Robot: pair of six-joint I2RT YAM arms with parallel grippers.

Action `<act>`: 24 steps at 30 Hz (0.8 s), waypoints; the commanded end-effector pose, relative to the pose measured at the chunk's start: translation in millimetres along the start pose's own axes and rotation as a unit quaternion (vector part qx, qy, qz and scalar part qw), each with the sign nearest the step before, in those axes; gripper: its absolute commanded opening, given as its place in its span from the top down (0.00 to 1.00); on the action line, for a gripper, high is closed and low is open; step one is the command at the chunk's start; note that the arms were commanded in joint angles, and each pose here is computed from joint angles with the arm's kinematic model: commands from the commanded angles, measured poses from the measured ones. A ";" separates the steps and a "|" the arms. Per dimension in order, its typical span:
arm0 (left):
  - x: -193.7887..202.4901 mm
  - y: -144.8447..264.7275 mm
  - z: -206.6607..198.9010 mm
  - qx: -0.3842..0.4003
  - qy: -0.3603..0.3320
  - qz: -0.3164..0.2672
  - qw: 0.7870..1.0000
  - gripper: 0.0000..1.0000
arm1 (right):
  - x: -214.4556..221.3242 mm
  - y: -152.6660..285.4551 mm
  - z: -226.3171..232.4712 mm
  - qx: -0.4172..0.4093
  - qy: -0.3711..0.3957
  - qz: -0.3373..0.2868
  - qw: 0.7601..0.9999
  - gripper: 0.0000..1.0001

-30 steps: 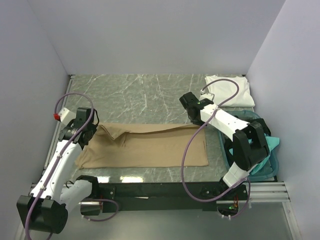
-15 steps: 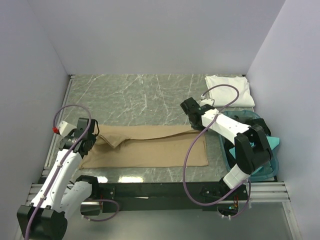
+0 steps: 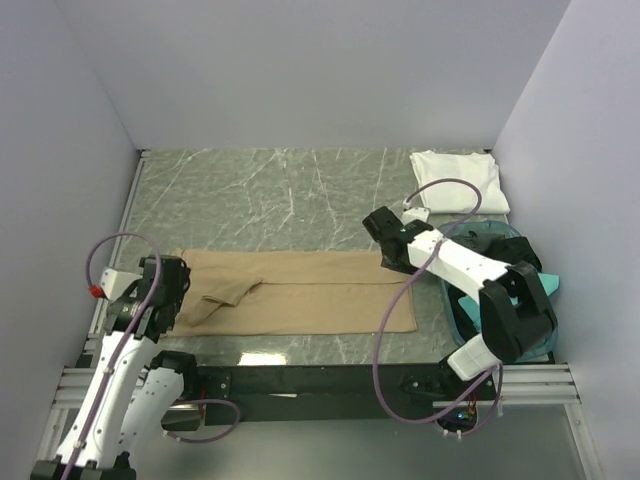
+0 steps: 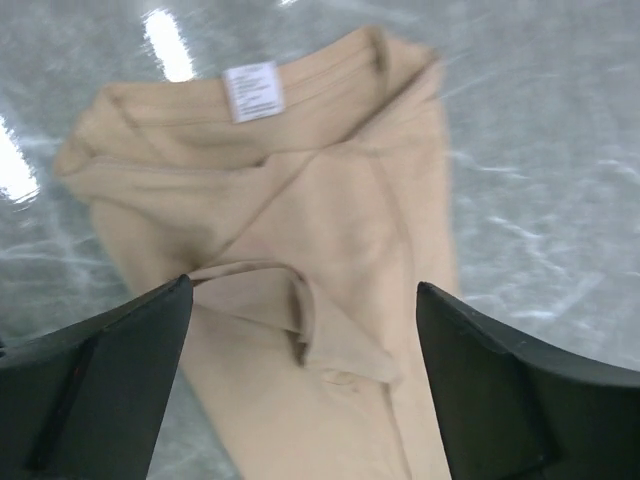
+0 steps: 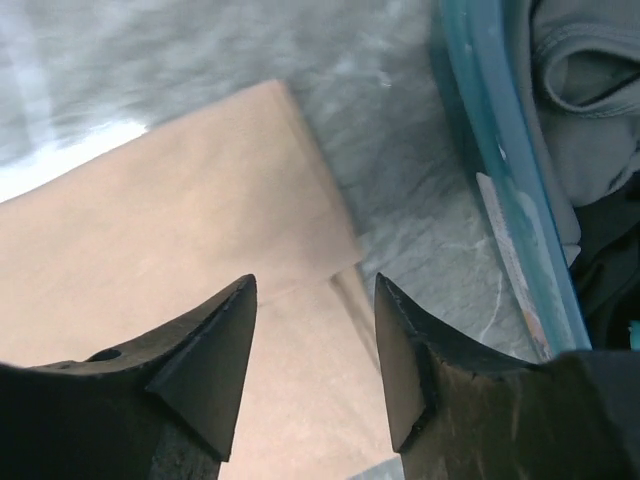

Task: Fold and stack the t-shirts
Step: Fold the tshirt

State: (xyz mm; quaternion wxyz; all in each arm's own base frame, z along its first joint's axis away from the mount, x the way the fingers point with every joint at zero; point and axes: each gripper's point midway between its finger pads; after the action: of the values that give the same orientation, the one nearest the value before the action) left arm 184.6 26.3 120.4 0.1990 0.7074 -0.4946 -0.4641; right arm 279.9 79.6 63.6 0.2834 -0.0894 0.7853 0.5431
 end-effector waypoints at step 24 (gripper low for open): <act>72.3 -66.1 -79.3 0.080 -0.157 0.139 0.974 0.01 | 124.4 235.3 367.8 -0.461 0.372 -0.185 0.784 0.51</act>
State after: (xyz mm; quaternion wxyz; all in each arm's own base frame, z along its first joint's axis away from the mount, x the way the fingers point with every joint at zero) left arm 282.4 -18.6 80.5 0.1385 0.5769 -0.6259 -0.5063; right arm 189.7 514.4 86.9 -0.0175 -0.5306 0.4533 0.7160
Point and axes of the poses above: each gripper's point midway between its finger pads, its own y axis back along the fingers, its own z axis along the line the jaws close on, x = y × z, and after that the axes turned 5 degrees about y, right-handed
